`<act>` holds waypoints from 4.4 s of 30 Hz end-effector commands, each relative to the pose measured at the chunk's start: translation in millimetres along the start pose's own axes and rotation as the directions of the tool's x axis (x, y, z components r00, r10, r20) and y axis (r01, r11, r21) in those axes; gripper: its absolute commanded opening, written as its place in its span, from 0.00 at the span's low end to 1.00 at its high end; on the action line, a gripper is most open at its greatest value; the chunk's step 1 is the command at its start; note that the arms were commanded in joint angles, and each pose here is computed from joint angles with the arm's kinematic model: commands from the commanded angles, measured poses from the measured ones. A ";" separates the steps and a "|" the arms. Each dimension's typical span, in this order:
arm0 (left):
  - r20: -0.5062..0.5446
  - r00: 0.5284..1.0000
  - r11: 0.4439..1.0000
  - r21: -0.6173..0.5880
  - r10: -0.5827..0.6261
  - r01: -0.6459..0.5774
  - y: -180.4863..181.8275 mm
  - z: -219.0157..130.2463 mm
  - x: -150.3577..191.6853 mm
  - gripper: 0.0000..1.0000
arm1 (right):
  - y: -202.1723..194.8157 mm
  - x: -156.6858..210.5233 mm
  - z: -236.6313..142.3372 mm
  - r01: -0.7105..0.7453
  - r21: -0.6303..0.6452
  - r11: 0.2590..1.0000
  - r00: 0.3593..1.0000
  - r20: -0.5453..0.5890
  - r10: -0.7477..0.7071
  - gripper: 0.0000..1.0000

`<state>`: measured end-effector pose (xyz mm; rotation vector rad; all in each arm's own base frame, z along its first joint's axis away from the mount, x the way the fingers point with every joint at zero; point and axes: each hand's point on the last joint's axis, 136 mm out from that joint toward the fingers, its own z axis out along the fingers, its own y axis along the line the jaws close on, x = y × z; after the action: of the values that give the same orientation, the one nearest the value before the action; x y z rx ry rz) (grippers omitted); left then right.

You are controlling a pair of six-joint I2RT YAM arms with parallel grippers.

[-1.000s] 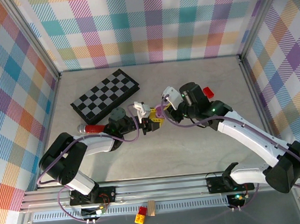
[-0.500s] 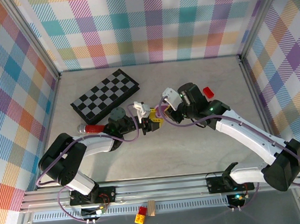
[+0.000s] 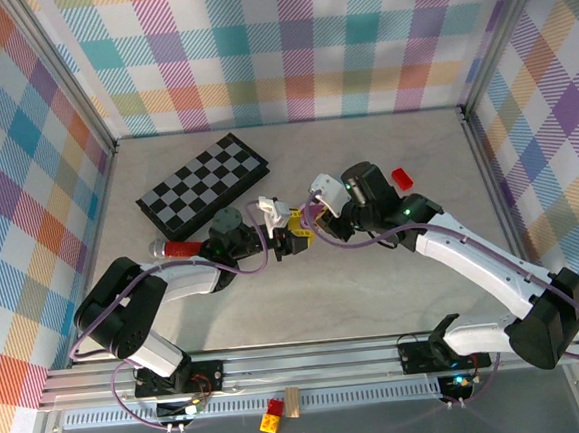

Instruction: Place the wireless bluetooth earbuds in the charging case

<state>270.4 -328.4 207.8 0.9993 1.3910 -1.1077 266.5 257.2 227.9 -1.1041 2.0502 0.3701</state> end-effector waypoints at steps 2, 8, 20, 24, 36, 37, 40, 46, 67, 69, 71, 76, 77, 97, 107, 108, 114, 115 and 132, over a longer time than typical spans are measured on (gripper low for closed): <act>0.072 0.995 0.998 0.016 0.064 -0.065 -2.7 -1.3 -29.2 0.40 | 6.4 2.7 -0.6 0.026 -0.028 0.999 1.000 -0.016 -0.026 0.29; 0.072 0.995 0.998 0.015 0.065 -0.066 -2.0 -0.9 -29.0 0.40 | 7.7 -9.0 -7.2 0.007 -0.033 0.999 0.999 0.043 -0.006 0.29; 0.075 0.995 0.998 0.012 0.065 -0.066 -1.6 -1.7 -27.5 0.40 | -13.3 -23.1 -47.3 -0.196 -0.094 0.976 0.946 0.244 0.213 0.49; 0.076 0.995 0.998 0.007 0.066 -0.066 -1.4 -4.3 -27.5 0.40 | -43.2 -11.1 -57.2 -0.379 -0.125 0.917 0.864 0.307 0.399 0.54; 0.073 0.995 0.998 -0.014 0.065 -0.064 0.1 -10.6 -27.0 0.40 | -166.7 123.2 10.1 -0.944 0.130 0.302 0.321 0.170 0.932 0.56; 0.071 0.995 0.998 -0.017 0.066 -0.065 0.4 -11.0 -27.1 0.40 | -169.4 129.9 18.7 -0.964 0.126 0.235 0.253 0.158 0.955 0.56; 0.061 0.996 0.997 -0.020 0.069 -0.068 0.9 -11.2 -25.0 0.40 | -176.2 136.2 42.1 -0.995 0.058 0.084 0.092 0.151 0.984 0.55; 0.057 0.996 0.997 -0.019 0.070 -0.069 0.2 -12.2 -25.5 0.40 | -183.0 152.1 78.3 -0.994 0.017 -0.107 -0.104 0.121 0.987 0.51; 0.038 0.995 0.996 -0.030 0.088 -0.087 -2.9 -17.2 -23.8 0.40 | -186.4 173.5 115.0 -0.982 0.018 -0.190 -0.189 0.067 0.980 0.38; 0.040 0.995 0.996 -0.031 0.087 -0.086 -2.7 -17.3 -22.8 0.40 | -189.1 176.8 116.2 -0.981 0.029 -0.193 -0.191 0.073 0.979 0.37; 0.043 0.996 0.996 -0.031 0.084 -0.082 -2.4 -17.0 -22.7 0.40 | -191.6 180.6 117.7 -0.978 0.033 -0.205 -0.202 0.077 0.976 0.37; 0.046 0.995 0.996 -0.028 0.086 -0.085 -2.0 -16.0 -24.0 0.40 | -198.0 180.1 118.9 -0.979 0.030 -0.203 -0.200 0.086 0.976 0.37; 0.046 0.995 0.996 -0.028 0.086 -0.084 -1.8 -15.9 -23.6 0.40 | -199.3 179.5 119.1 -0.979 0.029 -0.200 -0.197 0.087 0.976 0.37; 0.045 0.995 0.996 -0.029 0.084 -0.083 -1.3 -15.8 -22.7 0.40 | -200.6 190.3 135.4 -0.981 0.067 -0.183 -0.183 0.015 0.983 0.26; 0.042 0.996 0.997 -0.030 0.077 -0.076 -0.2 -15.0 -18.9 0.40 | -190.0 193.5 128.8 -0.990 0.141 -0.021 -0.032 -0.077 0.996 0.28; 0.043 0.996 0.997 -0.029 0.077 -0.076 -0.3 -14.7 -18.8 0.40 | -188.9 194.5 129.2 -0.989 0.147 -0.005 -0.018 -0.088 0.996 0.28; 0.046 0.996 0.997 -0.028 0.074 -0.073 -0.1 -14.5 -19.1 0.40 | -182.4 200.4 130.9 -0.981 0.179 0.074 0.045 -0.159 0.986 0.27; 0.045 0.996 0.997 -0.028 0.073 -0.072 -0.1 -14.7 -18.5 0.40 | -182.6 199.9 131.1 -0.981 0.179 0.077 0.047 -0.163 0.985 0.27; 0.042 0.996 0.997 -0.044 0.072 -0.070 2.2 -19.0 -14.1 0.40 | -184.3 190.9 132.3 -0.973 0.200 0.112 0.079 -0.168 0.983 0.17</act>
<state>266.1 -314.9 215.9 0.9941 1.3681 -1.0614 427.5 109.0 23.6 0.6273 2.7177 0.8995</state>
